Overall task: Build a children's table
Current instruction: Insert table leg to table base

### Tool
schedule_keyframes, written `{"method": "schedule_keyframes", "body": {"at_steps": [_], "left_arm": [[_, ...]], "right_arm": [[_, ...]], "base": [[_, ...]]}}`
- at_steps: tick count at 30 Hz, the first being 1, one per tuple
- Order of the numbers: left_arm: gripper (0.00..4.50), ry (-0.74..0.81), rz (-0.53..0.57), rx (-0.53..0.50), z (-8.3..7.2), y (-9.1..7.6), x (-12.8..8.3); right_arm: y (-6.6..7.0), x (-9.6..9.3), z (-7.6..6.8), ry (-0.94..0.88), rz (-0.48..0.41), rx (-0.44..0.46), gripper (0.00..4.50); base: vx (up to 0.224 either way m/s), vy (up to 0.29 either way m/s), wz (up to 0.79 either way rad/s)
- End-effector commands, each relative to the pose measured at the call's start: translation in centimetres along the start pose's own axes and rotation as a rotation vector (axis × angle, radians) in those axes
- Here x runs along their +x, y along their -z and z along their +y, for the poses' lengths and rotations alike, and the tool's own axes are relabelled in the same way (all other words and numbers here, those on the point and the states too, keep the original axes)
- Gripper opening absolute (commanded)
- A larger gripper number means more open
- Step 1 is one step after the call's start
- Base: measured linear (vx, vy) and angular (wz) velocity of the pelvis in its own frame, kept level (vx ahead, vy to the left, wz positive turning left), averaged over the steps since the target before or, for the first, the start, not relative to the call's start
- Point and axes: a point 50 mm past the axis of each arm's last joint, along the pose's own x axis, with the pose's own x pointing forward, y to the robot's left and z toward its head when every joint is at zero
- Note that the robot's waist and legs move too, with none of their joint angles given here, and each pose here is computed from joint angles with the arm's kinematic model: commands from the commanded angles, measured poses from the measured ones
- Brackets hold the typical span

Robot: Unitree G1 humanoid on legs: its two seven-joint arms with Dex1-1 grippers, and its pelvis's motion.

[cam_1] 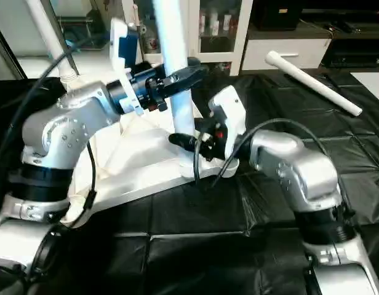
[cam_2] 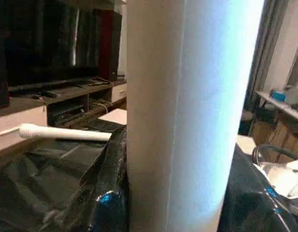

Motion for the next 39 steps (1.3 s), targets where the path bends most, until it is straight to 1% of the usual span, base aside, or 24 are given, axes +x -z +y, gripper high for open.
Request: {"method": "schedule_keyframes", "body": {"at_steps": [1, 4, 7, 11, 13, 14, 17, 18, 19, 20, 21, 24, 26, 29, 30, 31, 33, 36, 37, 39], "left_arm": [[1.75, 0.055, 0.002, 0.034, -0.6, -0.7, 0.5], [1.75, 0.076, 0.011, 0.039, -0.8, -0.6, 0.6], [1.75, 0.082, 0.003, 0.024, -0.9, -0.6, 0.7], [1.75, 0.09, 0.007, 0.026, -1.0, -0.5, 0.8], [1.75, 0.092, 0.008, 0.025, -0.9, -0.5, 0.8], [1.75, 0.095, 0.008, 0.026, -0.9, -0.5, 0.9], [1.75, 0.101, 0.009, 0.03, -0.9, -0.6, 1.0], [1.75, 0.101, 0.009, 0.03, -0.9, -0.6, 1.0], [1.75, 0.102, 0.009, 0.031, -0.9, -0.6, 1.1], [1.75, 0.101, 0.009, 0.034, -0.8, -0.6, 1.1], [1.75, 0.1, 0.009, 0.037, -0.8, -0.6, 1.1], [1.75, 0.1, 0.003, 0.036, -0.8, -0.8, 1.2], [1.75, 0.1, 0.001, 0.037, -0.8, -0.9, 1.1], [1.75, 0.095, 0.009, 0.049, -0.7, -0.7, 1.1], [2.31, 0.109, 0.014, 0.018, -0.7, -0.5, 1.0], [2.45, 0.119, 0.019, -0.012, -0.8, -0.4, 0.9], [2.5, 0.093, 0.007, -0.033, -0.6, -0.5, 0.7], [2.86, 0.029, -0.013, -0.042, 0.5, -0.5, 0.3], [2.86, 0.021, -0.018, -0.045, 0.7, -0.5, 0.1], [3.11, -0.014, -0.012, -0.027, 1.4, -0.1, -0.4]], "right_arm": [[-0.2, -0.5, -0.6, 0.032, 0.021, -0.004, 3.14], [0.1, -0.3, -0.6, 0.04, 0.047, -0.014, 3.14], [0.5, 0.0, -0.9, 0.073, 0.077, -0.061, 3.14], [0.6, 0.3, -0.9, 0.079, 0.091, -0.104, 3.14], [0.6, 0.4, -0.8, 0.079, 0.093, -0.109, 3.14], [0.5, 0.5, -0.8, 0.075, 0.094, -0.113, 2.85], [0.5, 0.6, -0.8, 0.069, 0.097, -0.121, 2.78], [0.5, 0.6, -0.8, 0.069, 0.097, -0.121, 2.61], [0.6, 0.6, -0.8, 0.065, 0.103, -0.12, 2.61], [0.7, 0.6, -0.8, 0.06, 0.108, -0.12, 2.41], [0.7, 0.6, -0.8, 0.058, 0.11, -0.12, 2.33], [0.8, 0.5, -0.7, 0.049, 0.117, -0.12, 2.25], [0.9, 0.6, -0.7, 0.04, 0.122, -0.121, 1.95], [0.9, 0.5, -0.7, 0.041, 0.122, -0.124, 1.88], [0.9, 0.5, -0.8, 0.045, 0.119, -0.125, 1.85], [0.8, 0.4, -0.9, 0.05, 0.116, -0.127, 1.84], [0.7, 0.4, -1.0, 0.064, 0.105, -0.129, 1.84], [0.3, 0.3, -1.6, 0.124, 0.063, -0.13, 1.84], [0.2, 0.2, -1.8, 0.143, 0.054, -0.129, 1.84], [-0.2, -0.1, -3.0, 0.24, 0.013, -0.142, 1.83]], "base": [[0.0, 0.0, 0.0], [0.0, 0.0, 0.0], [0.0, 0.0, 0.0], [0.0, 0.0, 0.0], [0.0, 0.0, 0.0], [0.0, 0.0, 0.0], [0.0, 0.0, 0.0], [0.0, 0.0, 0.0], [0.0, 0.0, 0.0], [0.0, 0.0, 0.0], [0.0, 0.0, 0.0], [0.0, 0.0, 0.0], [0.0, 0.0, 0.0], [0.0, 0.0, 0.0], [0.0, 0.0, 0.0], [0.0, 0.0, 0.0], [0.0, 0.0, 0.0], [0.0, 0.0, 0.0], [0.0, 0.0, 0.0], [0.0, 0.0, 0.0]]}}
